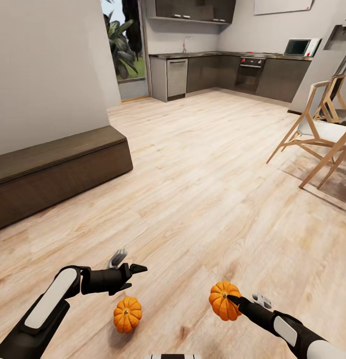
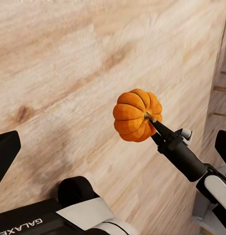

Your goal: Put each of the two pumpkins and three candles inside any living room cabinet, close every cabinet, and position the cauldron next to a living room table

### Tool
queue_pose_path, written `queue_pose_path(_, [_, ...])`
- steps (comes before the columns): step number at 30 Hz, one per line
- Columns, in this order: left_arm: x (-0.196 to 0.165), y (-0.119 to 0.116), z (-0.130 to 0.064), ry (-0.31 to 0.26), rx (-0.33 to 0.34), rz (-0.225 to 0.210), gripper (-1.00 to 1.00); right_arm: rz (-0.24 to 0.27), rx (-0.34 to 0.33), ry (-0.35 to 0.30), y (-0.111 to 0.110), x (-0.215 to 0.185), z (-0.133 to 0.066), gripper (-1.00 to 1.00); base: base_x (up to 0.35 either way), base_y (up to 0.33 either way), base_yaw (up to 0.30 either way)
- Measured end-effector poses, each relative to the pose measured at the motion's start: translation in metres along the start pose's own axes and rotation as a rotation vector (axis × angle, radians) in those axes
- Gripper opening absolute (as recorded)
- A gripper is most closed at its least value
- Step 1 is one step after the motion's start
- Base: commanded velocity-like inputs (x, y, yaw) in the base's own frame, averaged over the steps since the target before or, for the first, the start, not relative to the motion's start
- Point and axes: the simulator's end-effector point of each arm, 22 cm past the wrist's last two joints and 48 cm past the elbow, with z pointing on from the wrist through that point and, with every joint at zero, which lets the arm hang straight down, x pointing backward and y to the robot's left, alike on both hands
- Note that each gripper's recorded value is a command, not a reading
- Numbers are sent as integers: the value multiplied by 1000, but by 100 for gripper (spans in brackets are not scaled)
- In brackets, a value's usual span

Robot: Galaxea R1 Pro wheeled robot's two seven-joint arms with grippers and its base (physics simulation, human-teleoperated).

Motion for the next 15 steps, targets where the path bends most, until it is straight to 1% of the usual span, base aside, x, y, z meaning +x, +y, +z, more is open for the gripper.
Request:
queue_pose_path(3, [-1,1,-1,-3,-1,-1,100,-1,-3,-2,1,-2,0,-100,0,0,0])
queue_pose_path(4, [-2,1,-2,-5,-2,-1,100,-4,-17,-6,7,-6,1,-100,0,0,0])
queue_pose_path(5, [-3,2,-2,-7,-3,-2,100,-23,-49,-13,23,-12,3,-100,0,0,0])
queue_pose_path(7, [-4,7,-1,-11,-5,-2,100,-41,-126,-44,57,-27,9,-100,0,0,0])
queue_pose_path(8, [-5,10,-1,-14,-8,-3,100,-70,-173,-45,79,-30,12,-100,0,0,0])
queue_pose_path(9, [-6,14,-1,-16,-11,-3,100,-74,-226,-56,103,-39,12,-100,0,0,0])
queue_pose_path(10, [-7,18,-1,-20,-15,-4,100,-77,-253,-51,115,-40,12,-100,0,0,0])
queue_pose_path(11, [-10,23,-3,-27,-22,-4,100,-92,-273,-37,124,-38,13,-100,0,0,0])
queue_pose_path(12, [-14,29,-6,-36,-30,-5,100,-93,-296,-29,133,-39,13,-100,0,0,0])
queue_pose_path(13, [-22,39,-13,-53,-46,-5,100,-98,-320,-12,144,-36,13,-100,0,0,0])
queue_pose_path(14, [-28,46,-19,-67,-55,-7,100,-102,-332,-3,148,-35,13,-100,0,0,0])
queue_pose_path(15, [-40,61,-30,-92,-81,-9,100,-108,-353,11,157,-33,13,-100,0,0,0])
